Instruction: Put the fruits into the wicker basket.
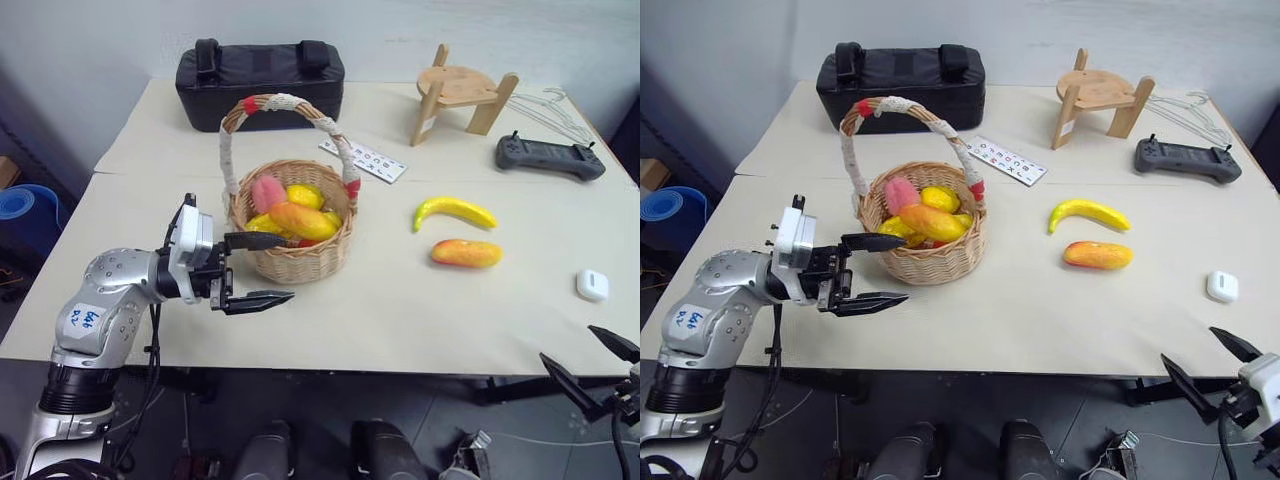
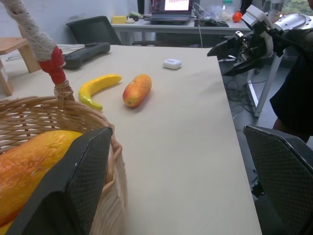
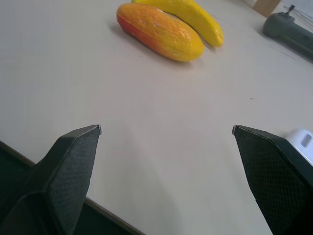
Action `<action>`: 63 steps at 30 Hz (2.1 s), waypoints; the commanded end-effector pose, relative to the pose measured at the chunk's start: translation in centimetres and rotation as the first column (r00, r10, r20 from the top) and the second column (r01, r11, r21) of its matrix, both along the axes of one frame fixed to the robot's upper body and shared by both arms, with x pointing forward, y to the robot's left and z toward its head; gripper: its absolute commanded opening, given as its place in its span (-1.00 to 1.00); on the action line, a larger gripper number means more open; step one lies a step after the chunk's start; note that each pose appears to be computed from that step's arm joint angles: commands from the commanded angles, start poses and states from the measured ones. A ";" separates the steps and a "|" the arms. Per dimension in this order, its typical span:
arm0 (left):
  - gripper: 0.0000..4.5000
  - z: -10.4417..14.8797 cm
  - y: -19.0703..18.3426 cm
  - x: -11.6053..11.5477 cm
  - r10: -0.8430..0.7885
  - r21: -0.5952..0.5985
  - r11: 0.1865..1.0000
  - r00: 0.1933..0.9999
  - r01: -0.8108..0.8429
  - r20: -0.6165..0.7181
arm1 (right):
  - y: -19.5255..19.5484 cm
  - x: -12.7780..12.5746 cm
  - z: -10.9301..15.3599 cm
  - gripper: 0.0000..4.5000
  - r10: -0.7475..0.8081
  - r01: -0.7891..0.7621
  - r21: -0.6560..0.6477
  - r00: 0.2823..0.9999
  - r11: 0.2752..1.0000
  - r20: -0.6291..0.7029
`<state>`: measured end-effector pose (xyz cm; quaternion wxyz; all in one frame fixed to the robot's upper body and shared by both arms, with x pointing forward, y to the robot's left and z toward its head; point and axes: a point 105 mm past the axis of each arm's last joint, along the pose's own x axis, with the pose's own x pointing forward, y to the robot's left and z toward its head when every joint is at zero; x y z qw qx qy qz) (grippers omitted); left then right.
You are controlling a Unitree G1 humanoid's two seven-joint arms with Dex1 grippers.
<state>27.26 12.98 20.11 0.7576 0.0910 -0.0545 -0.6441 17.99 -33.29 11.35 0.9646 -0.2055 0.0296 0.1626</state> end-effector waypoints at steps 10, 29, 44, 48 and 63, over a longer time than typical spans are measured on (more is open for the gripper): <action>1.00 1.1 -0.5 -1.1 0.004 -0.055 0.999 1.000 -0.003 0.015 | 5.6 14.1 5.4 0.98 0.317 -0.339 -0.088 0.927 0.937 -0.200; 1.00 0.7 0.3 -1.6 0.062 -0.034 0.998 0.998 -0.061 0.011 | 6.9 17.2 2.0 0.41 0.387 -0.438 -0.030 0.822 0.899 -0.417; 1.00 -0.1 6.3 -3.0 0.354 -0.064 0.933 0.935 -0.354 -0.019 | 25.1 9.8 11.0 -0.13 0.817 -0.736 0.389 0.570 0.554 -0.086; 1.00 -0.3 6.9 -3.6 0.395 -0.069 0.916 0.918 -0.396 -0.027 | 30.1 10.6 13.4 -0.13 0.811 -0.700 0.492 0.584 0.518 -0.022; 1.00 -0.3 4.8 -2.7 0.371 -0.123 0.921 0.928 -0.371 -0.019 | 35.9 14.0 13.1 1.00 0.692 -0.606 0.428 0.719 0.671 -0.068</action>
